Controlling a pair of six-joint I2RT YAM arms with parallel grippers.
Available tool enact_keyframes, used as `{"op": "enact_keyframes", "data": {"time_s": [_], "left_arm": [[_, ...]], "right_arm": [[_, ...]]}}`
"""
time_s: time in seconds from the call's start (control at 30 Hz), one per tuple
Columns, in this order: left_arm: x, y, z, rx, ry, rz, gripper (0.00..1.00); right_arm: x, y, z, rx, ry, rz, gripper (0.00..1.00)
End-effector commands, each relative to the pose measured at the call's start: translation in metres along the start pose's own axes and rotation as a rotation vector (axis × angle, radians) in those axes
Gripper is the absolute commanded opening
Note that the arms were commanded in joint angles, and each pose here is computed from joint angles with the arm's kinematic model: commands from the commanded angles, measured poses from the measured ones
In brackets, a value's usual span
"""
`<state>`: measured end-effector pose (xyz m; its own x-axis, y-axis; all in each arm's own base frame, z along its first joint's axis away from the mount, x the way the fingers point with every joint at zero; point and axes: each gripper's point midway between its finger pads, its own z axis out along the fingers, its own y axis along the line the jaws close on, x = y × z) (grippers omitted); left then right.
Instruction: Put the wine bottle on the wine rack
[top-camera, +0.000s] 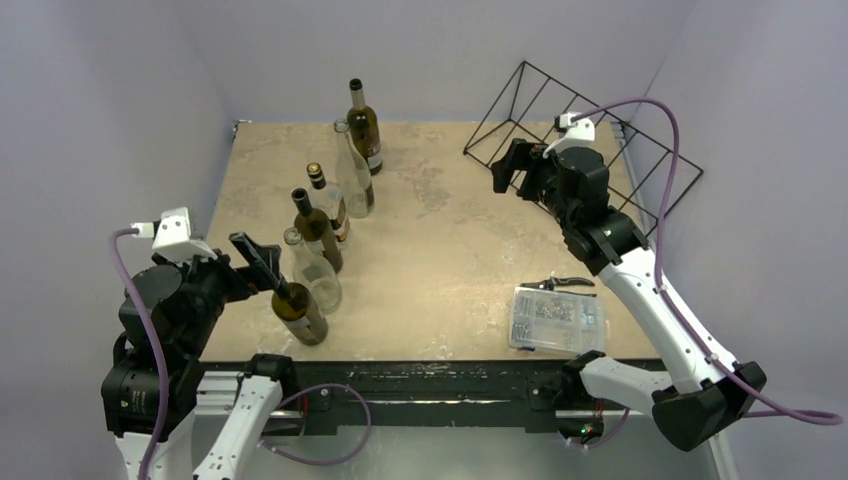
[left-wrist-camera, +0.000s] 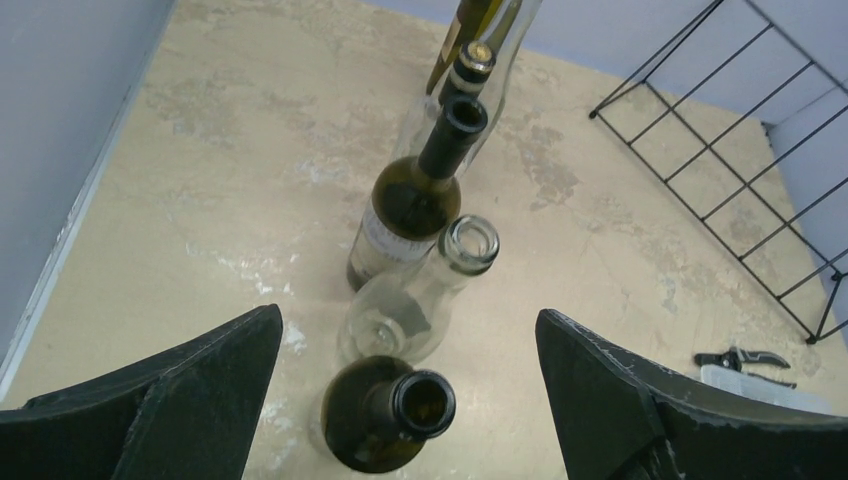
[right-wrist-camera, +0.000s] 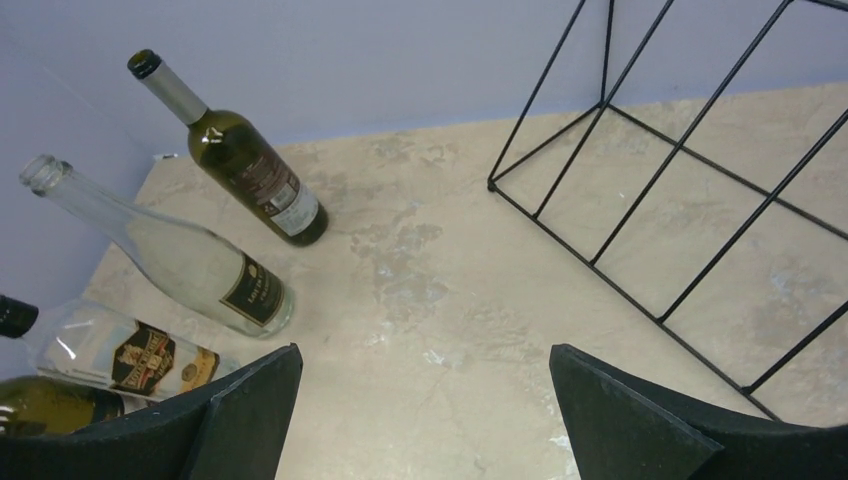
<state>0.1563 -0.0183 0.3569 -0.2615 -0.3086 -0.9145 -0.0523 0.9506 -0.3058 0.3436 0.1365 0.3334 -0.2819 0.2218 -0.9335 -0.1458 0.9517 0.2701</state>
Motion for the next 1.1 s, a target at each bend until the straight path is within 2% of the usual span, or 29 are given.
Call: {"op": "enact_keyframes", "data": {"time_s": [0.0, 0.13, 0.33, 0.43, 0.87, 1.07], "left_arm": [[0.033, 0.007, -0.006, -0.013, 0.109, -0.005, 0.98], [0.054, -0.002, -0.008, 0.056, 0.161, -0.027, 0.97], [0.073, -0.01, 0.007, 0.11, 0.238, -0.034, 0.91], [0.081, -0.011, 0.015, 0.121, 0.273, -0.024, 0.85], [0.09, 0.004, 0.02, 0.062, 0.284, 0.032, 0.68], [0.091, 0.009, 0.019, 0.045, 0.292, 0.056, 0.63]], "right_arm": [[-0.025, 0.012, 0.004, 0.001, -0.054, 0.167, 0.99], [-0.024, 0.032, 0.008, -0.088, -0.041, 0.25, 0.99], [-0.001, 0.082, 0.004, -0.377, 0.078, 0.192, 0.99], [0.01, 0.098, 0.001, -0.467, 0.117, 0.187, 0.99], [0.056, 0.126, 0.003, -0.43, 0.203, 0.082, 0.99], [0.068, 0.115, 0.016, -0.29, 0.216, 0.057, 0.99]]}}
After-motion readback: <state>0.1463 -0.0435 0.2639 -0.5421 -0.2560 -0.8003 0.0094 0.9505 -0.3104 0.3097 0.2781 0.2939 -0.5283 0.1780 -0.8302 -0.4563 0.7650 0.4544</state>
